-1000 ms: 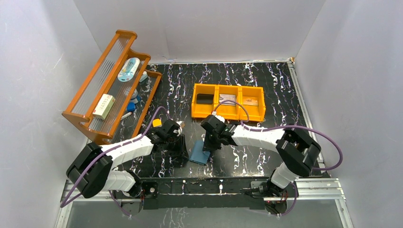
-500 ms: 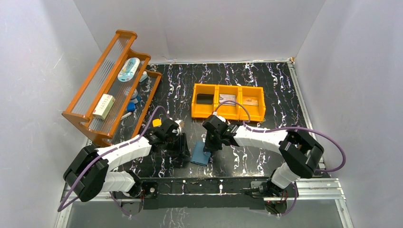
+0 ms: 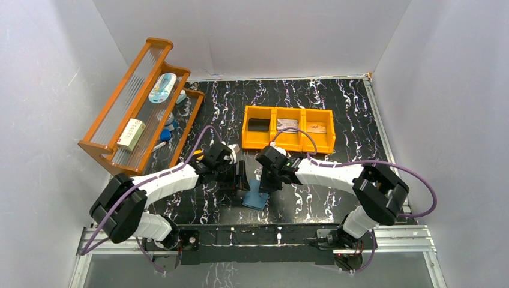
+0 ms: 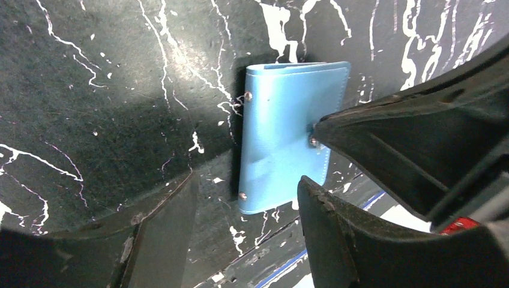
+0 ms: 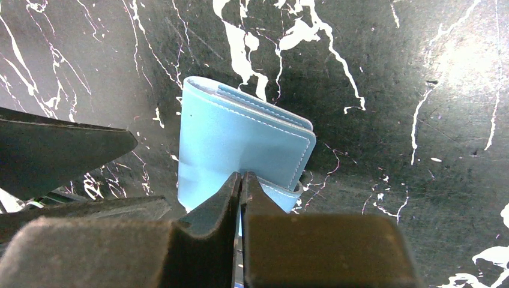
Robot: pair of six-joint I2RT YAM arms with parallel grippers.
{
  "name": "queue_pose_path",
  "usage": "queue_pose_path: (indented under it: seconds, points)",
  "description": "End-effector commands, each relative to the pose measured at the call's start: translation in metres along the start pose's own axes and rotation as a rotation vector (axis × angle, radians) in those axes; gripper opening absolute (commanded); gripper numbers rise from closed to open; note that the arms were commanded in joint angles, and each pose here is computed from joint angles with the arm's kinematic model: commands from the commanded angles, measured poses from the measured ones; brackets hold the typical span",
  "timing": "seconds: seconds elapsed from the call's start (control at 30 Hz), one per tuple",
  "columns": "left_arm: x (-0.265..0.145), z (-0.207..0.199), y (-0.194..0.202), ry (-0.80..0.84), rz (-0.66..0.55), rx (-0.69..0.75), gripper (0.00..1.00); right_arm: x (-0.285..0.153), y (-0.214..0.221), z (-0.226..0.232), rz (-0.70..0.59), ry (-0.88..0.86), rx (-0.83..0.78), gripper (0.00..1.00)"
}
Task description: Take the credit cards out of the card holder
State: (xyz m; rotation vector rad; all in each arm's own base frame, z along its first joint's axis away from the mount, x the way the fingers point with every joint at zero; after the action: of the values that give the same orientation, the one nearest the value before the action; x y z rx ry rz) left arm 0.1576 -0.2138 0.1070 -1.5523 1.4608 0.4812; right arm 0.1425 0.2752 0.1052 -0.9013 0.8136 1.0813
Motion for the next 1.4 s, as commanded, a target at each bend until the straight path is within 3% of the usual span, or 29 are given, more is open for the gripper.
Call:
queue_pose_path:
  seconds: [0.0, 0.2, 0.5, 0.73, 0.97, 1.17, 1.23, 1.37]
  points:
    - [0.004, 0.002, 0.006, -0.01, 0.051, 0.027, 0.59, -0.008, -0.007, 0.011, -0.022, -0.024, 0.007, 0.1]
    - [0.013, 0.004, 0.012, -0.097, 0.096, 0.079, 0.56, -0.006, -0.006, 0.014, -0.017, -0.039, 0.01, 0.09]
    - [0.033, 0.023, 0.041, -0.395, 0.229, 0.127, 0.5, -0.016, -0.007, 0.016, -0.029, -0.077, 0.02, 0.08]
    - [0.038, 0.036, 0.055, -0.476, 0.259, 0.112, 0.42, -0.029, -0.01, 0.008, -0.068, -0.022, 0.041, 0.0]
    - [0.04, 0.043, 0.061, -0.504, 0.273, 0.095, 0.39, -0.036, -0.007, -0.002, -0.074, 0.002, 0.05, 0.0]
    - [0.04, 0.036, 0.058, -0.455, 0.253, 0.093, 0.39, -0.027, -0.002, 0.013, -0.014, -0.017, 0.013, 0.3]
    - [0.041, 0.034, 0.057, -0.442, 0.256, 0.095, 0.39, -0.021, 0.0, 0.017, -0.009, 0.014, 0.006, 0.36]
    - [0.041, 0.032, 0.057, -0.427, 0.253, 0.085, 0.39, -0.009, 0.003, 0.013, -0.014, 0.091, 0.015, 0.38]
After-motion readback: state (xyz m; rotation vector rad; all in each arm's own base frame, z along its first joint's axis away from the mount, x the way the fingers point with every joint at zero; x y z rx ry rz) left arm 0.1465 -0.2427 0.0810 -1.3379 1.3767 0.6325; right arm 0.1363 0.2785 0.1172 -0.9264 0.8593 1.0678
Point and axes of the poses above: each gripper's point midway between its finger pads, its own x axis out along the fingers, its own z axis along the line the jaws close on, y = z × x, the point moved 7 cm from there along -x, back along the fingers, and after that the axes turned 6 degrees about x, right-handed, at the moved point
